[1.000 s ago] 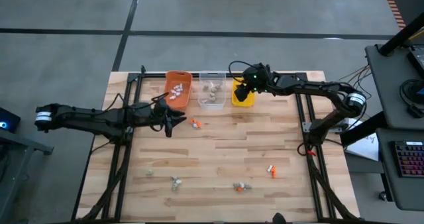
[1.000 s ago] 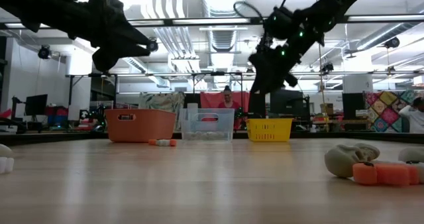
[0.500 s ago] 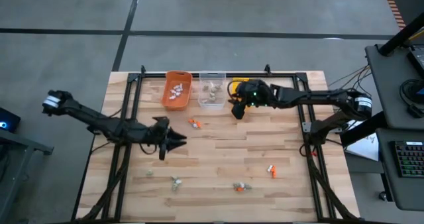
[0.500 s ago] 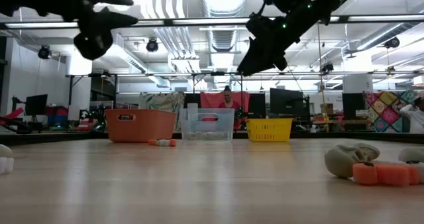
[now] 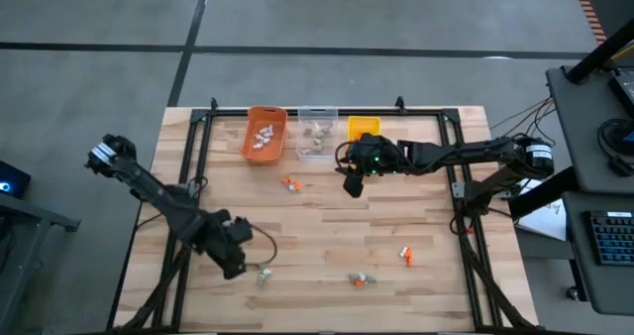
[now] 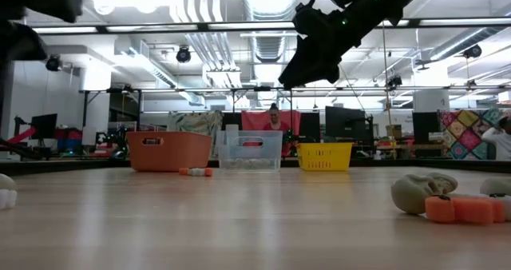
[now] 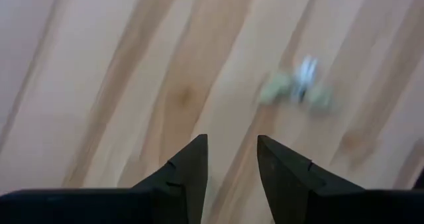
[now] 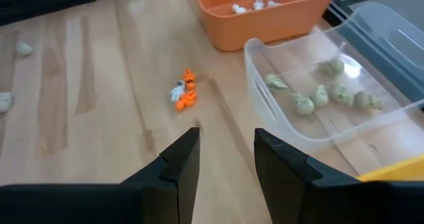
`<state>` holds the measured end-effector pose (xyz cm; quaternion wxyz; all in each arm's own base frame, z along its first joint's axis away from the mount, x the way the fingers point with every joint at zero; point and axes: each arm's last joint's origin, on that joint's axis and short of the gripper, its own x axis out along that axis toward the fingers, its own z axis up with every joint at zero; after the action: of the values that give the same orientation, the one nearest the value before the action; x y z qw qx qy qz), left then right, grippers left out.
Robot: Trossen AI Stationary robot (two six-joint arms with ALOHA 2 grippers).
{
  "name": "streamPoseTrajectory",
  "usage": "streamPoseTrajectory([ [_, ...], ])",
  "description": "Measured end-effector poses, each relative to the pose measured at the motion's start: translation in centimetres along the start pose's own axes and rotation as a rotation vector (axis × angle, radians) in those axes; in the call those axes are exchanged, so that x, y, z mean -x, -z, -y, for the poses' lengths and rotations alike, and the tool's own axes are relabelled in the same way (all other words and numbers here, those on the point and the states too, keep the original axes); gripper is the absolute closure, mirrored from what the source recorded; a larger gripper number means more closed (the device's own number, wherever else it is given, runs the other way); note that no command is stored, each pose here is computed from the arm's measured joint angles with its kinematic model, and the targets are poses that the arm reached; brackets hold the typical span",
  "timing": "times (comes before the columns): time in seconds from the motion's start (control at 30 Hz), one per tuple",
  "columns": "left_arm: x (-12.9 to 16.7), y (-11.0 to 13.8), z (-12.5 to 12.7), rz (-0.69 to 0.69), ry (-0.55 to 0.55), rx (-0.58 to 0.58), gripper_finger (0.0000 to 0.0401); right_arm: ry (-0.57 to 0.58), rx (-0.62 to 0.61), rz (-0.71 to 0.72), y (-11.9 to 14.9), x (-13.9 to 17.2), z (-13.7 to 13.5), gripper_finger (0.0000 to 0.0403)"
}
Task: Sort Halloween decoration
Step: Put the gray skull toy into the transparent bin
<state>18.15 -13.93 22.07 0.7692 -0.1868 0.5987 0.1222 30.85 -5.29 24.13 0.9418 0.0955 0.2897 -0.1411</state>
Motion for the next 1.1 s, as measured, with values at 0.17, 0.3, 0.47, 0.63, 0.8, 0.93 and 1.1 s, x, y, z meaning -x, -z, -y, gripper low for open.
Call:
streamPoseTrajectory([
  [0.17,-0.6,1.9,1.8,-0.101,-0.089,-0.12,0.0288,-0.015,0.011,0.003,0.1,0.0,-0.5,0.0276],
  [0.3,-0.9,3.7,2.6,-0.113,-0.098,-0.192,0.0288,-0.018,0.014,0.002,0.1,0.0,-0.7,0.0273],
  [0.47,-0.5,5.9,2.7,-0.068,-0.102,-0.208,0.0288,-0.02,0.014,0.0,0.1,0.0,-0.8,0.0276],
  [0.63,-1.4,7.3,1.8,-0.057,-0.149,-0.101,0.0288,-0.029,0.02,0.0,0.2,0.1,-1.1,0.028],
  [0.8,-2.6,7.7,1.0,-0.056,-0.164,-0.065,0.0288,-0.029,0.019,0.001,0.2,0.1,-1.1,0.028],
  [0.93,-3.6,8.0,0.7,-0.051,-0.14,-0.047,0.0282,-0.029,0.019,0.001,0.2,0.1,-1.1,0.028],
  [1.1,-4.8,8.3,0.3,-0.044,-0.105,-0.017,0.026,-0.029,0.019,0.001,0.2,0.1,-1.1,0.028],
])
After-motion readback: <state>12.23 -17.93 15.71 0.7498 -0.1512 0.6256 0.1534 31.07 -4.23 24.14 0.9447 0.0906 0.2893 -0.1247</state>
